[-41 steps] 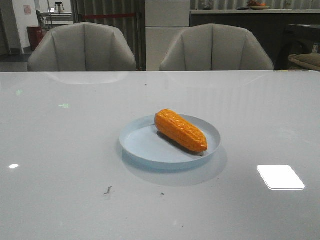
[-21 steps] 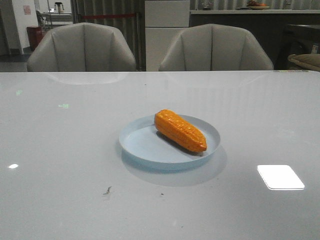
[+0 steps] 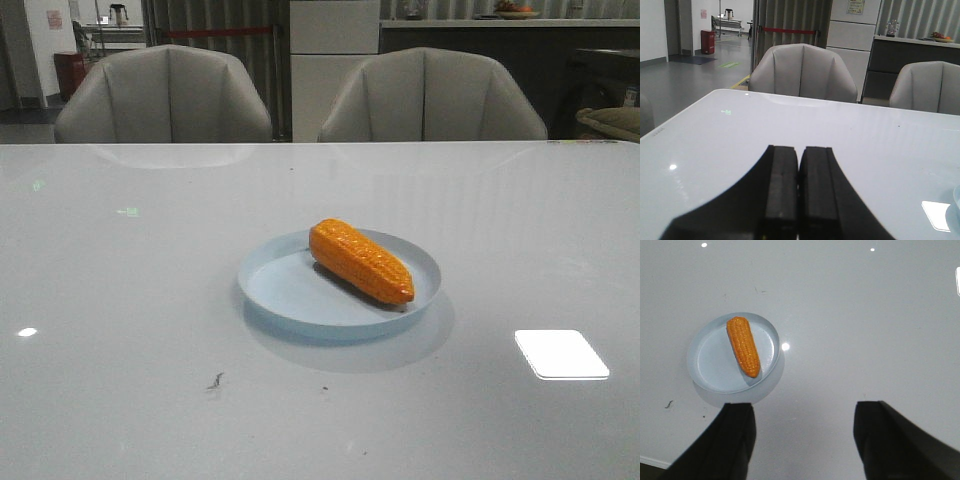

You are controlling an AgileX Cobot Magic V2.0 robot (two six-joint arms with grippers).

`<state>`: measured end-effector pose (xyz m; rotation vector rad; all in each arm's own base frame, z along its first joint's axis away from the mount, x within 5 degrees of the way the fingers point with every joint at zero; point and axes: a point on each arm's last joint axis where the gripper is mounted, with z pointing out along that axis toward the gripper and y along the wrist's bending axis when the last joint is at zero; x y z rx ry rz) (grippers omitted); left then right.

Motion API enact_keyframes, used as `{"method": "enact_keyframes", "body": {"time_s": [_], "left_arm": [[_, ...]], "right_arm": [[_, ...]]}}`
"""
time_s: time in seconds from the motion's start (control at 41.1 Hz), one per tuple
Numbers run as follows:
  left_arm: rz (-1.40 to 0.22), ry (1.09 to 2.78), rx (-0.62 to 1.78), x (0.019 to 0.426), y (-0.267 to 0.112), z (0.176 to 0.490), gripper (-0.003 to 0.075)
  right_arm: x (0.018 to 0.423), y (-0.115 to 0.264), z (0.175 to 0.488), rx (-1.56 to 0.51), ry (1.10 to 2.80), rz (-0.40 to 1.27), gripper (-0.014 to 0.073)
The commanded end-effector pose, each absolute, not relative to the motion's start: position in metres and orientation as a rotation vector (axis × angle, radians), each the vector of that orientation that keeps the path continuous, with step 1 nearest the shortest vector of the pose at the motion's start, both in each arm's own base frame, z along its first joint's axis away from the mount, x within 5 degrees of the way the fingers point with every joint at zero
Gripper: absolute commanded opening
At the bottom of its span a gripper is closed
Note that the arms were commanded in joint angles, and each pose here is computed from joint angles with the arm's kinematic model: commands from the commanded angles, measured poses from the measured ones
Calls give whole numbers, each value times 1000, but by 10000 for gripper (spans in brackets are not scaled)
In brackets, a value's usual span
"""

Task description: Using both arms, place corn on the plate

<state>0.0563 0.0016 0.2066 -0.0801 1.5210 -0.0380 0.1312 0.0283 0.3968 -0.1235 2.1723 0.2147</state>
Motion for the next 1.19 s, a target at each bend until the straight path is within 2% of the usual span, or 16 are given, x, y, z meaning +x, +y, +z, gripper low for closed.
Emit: {"method": "enact_keyframes", "body": {"time_s": [0.0,0.536,0.633,0.779,0.852,0.901,0.998,1.169], "left_arm": [[-52,1464,-88,56,2,202,94],[-52,1464,-88,56,2,202,94],[-52,1464,-88,56,2,202,94],[-52,1464,-88,56,2,202,94],[-52,1464,-88,56,2,202,94],[-52,1464,-88,56,2,202,94],[-52,1464,-88,56,2,202,94],[-52,1464,-88,56,2,202,94]], "right_arm": [[132,28,410,-109,2075,223,531],[127,26,414,-109,2044,215,514],[122,24,417,-112,2014,198,412],[106,21,425,-106,1940,200,129],[99,18,428,-86,1898,196,20],[95,15,429,-59,1866,183,48],[85,8,427,30,1766,162,46],[60,4,397,97,1501,169,46]]}}
